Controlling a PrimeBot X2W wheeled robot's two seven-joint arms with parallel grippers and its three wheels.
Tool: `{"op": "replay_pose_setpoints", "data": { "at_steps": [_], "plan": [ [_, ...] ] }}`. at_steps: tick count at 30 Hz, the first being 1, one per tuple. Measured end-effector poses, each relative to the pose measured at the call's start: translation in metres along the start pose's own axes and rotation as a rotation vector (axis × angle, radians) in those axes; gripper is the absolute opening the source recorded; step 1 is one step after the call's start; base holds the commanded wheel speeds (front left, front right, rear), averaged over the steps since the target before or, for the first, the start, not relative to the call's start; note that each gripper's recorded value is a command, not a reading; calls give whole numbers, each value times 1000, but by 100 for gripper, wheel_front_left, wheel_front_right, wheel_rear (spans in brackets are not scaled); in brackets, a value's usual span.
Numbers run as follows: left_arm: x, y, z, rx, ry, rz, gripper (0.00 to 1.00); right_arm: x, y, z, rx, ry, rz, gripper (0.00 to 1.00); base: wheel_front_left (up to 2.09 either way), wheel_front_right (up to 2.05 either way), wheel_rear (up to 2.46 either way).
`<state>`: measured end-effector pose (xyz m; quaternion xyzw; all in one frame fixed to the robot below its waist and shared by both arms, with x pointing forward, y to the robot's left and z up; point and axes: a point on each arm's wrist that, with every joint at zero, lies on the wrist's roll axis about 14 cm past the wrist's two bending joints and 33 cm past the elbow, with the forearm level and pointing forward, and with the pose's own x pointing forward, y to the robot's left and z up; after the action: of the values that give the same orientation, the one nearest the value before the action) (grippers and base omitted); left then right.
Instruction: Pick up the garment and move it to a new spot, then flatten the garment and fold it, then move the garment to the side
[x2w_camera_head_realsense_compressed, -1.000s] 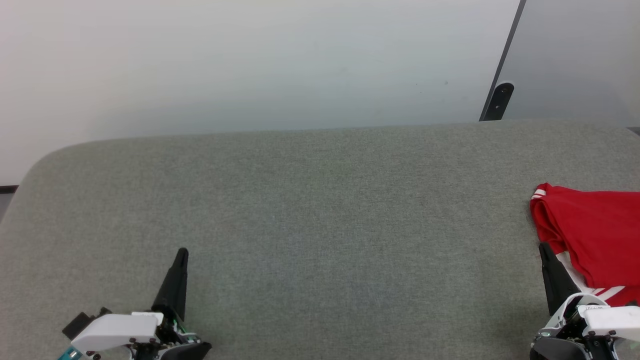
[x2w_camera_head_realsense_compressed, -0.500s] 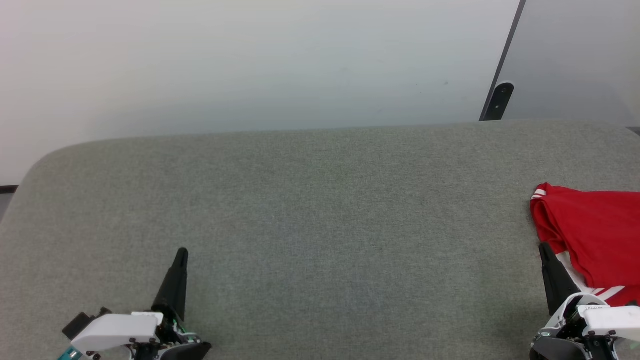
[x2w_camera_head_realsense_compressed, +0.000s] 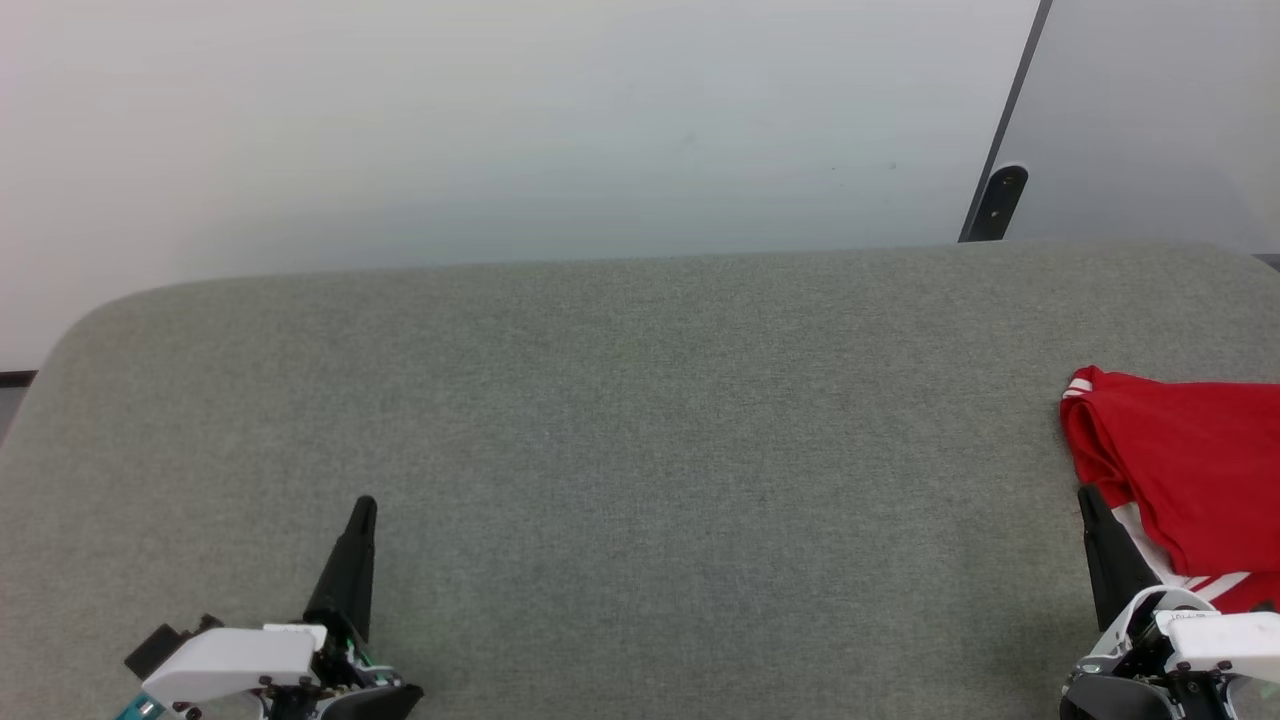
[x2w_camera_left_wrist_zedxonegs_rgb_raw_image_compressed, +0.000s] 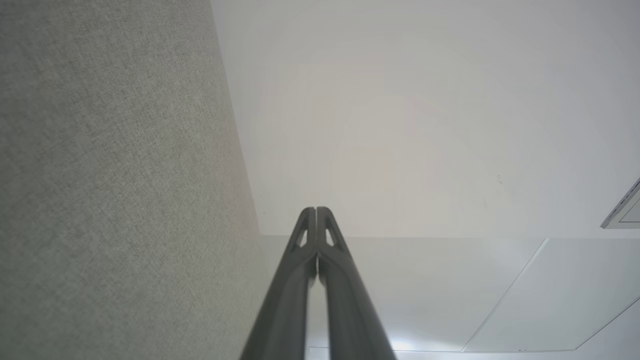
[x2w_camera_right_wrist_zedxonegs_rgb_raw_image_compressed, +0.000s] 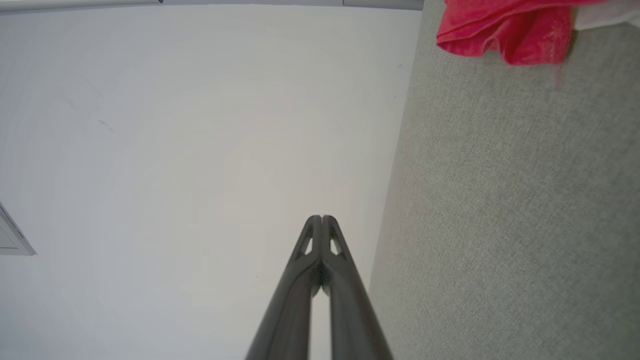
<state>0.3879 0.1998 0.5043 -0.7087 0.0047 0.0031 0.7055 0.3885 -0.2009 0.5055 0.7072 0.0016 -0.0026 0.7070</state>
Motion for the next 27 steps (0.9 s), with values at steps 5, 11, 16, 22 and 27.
{"op": "replay_pose_setpoints", "data": {
  "at_steps": [5, 11, 16, 22, 27],
  "plan": [
    [0, 0, 0, 0, 0, 0, 0, 0, 0, 0, 0, 0, 0, 0, 0, 0, 0],
    [0, 0, 0, 0, 0, 0, 0, 0, 0, 0, 0, 0, 0, 0, 0, 0, 0],
    [0, 0, 0, 0, -1, 0, 0, 0, 0, 0, 0, 0, 0, 0, 0, 0, 0],
    [0, 0, 0, 0, -1, 0, 0, 0, 0, 0, 0, 0, 0, 0, 0, 0, 0],
    [0, 0, 0, 0, -1, 0, 0, 0, 0, 0, 0, 0, 0, 0, 0, 0, 0]
  ]
}}
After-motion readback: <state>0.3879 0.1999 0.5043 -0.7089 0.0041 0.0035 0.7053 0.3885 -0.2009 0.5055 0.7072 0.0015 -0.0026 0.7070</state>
